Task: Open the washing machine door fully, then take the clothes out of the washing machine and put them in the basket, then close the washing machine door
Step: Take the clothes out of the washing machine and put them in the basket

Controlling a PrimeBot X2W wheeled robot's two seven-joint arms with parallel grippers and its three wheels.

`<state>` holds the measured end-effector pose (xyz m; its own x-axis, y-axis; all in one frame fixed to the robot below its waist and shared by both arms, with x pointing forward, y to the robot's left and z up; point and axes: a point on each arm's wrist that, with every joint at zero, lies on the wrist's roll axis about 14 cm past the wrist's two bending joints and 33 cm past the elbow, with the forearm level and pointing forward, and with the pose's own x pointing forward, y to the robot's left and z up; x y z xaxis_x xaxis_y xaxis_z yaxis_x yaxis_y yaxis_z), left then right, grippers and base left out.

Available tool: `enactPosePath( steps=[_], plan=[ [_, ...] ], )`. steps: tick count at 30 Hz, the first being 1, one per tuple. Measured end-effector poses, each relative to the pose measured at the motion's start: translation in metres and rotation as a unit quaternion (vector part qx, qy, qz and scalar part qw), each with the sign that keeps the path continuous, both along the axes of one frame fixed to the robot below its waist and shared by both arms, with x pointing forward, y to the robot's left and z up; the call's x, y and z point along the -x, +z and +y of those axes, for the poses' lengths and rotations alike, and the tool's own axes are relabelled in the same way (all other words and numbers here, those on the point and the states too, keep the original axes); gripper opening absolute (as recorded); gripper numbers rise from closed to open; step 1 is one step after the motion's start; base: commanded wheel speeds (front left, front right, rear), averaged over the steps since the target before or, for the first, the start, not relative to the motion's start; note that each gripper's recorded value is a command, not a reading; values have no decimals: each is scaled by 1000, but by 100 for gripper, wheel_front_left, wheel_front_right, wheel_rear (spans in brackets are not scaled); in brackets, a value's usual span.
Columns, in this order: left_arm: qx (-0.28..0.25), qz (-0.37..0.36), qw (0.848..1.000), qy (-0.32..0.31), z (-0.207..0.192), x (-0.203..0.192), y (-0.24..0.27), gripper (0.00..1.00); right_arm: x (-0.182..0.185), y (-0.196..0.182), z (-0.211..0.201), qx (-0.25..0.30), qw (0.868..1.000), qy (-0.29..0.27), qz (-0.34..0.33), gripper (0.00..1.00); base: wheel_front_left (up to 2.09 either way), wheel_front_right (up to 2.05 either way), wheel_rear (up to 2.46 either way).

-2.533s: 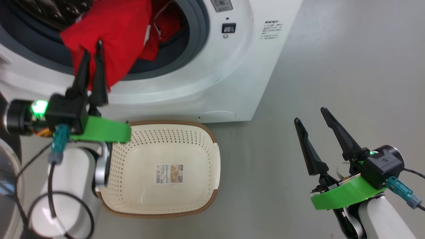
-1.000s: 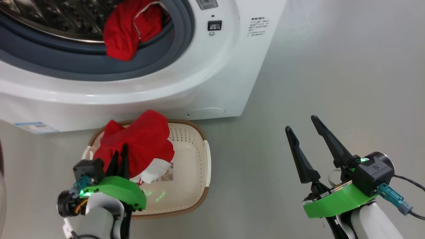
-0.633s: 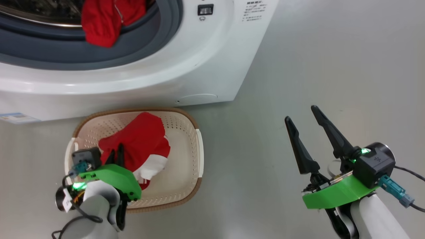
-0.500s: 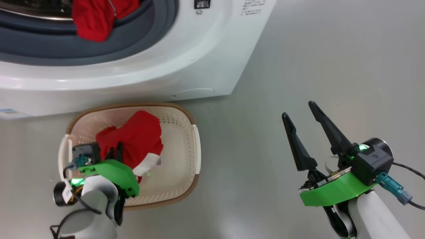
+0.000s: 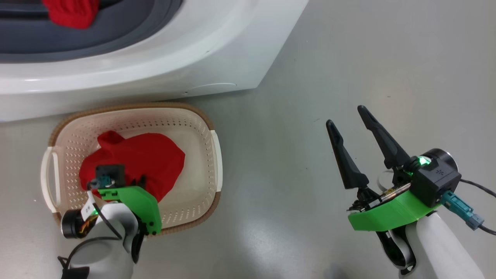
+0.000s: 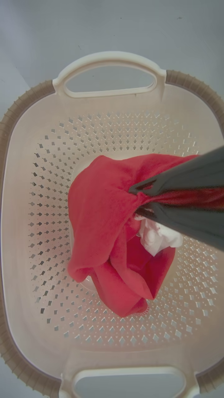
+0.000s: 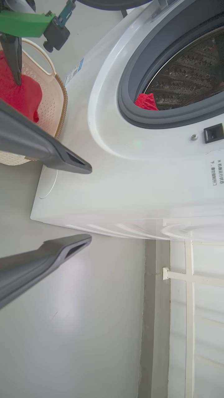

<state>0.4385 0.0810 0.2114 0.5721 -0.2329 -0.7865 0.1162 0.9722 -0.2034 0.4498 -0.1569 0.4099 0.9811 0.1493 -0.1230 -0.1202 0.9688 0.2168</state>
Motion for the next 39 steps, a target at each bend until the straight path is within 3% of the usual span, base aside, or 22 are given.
enactPosePath(
  steps=[6, 7, 8, 9, 25, 39],
  plan=[
    [1, 4, 1000, -6, -5, -7, -6, 4, -4, -6, -1, 2, 1000, -1, 5, 100, 0, 0, 0],
    [2, 2, 1000, -6, -6, -9, -6, 34, -4, -7, -2, 2, 1000, -2, 7, 100, 0, 0, 0],
    [3, -1, 1000, -6, -6, -11, -6, 82, -3, -8, -2, 2, 1000, -2, 8, 100, 0, 0, 0],
    [3, -5, 1000, -5, -6, -11, -6, 100, -3, -9, -2, 2, 1000, -2, 9, 100, 0, 0, 0],
    [15, -103, 994, 36, 5, -46, 46, 100, -7, 12, -2, 2, 1000, -1, -17, 100, 0, 0, 0],
    [43, -258, 963, 62, 17, -56, 142, 100, -6, 52, -1, 11, 998, 7, -66, 100, 0, 0, 0]
  ],
)
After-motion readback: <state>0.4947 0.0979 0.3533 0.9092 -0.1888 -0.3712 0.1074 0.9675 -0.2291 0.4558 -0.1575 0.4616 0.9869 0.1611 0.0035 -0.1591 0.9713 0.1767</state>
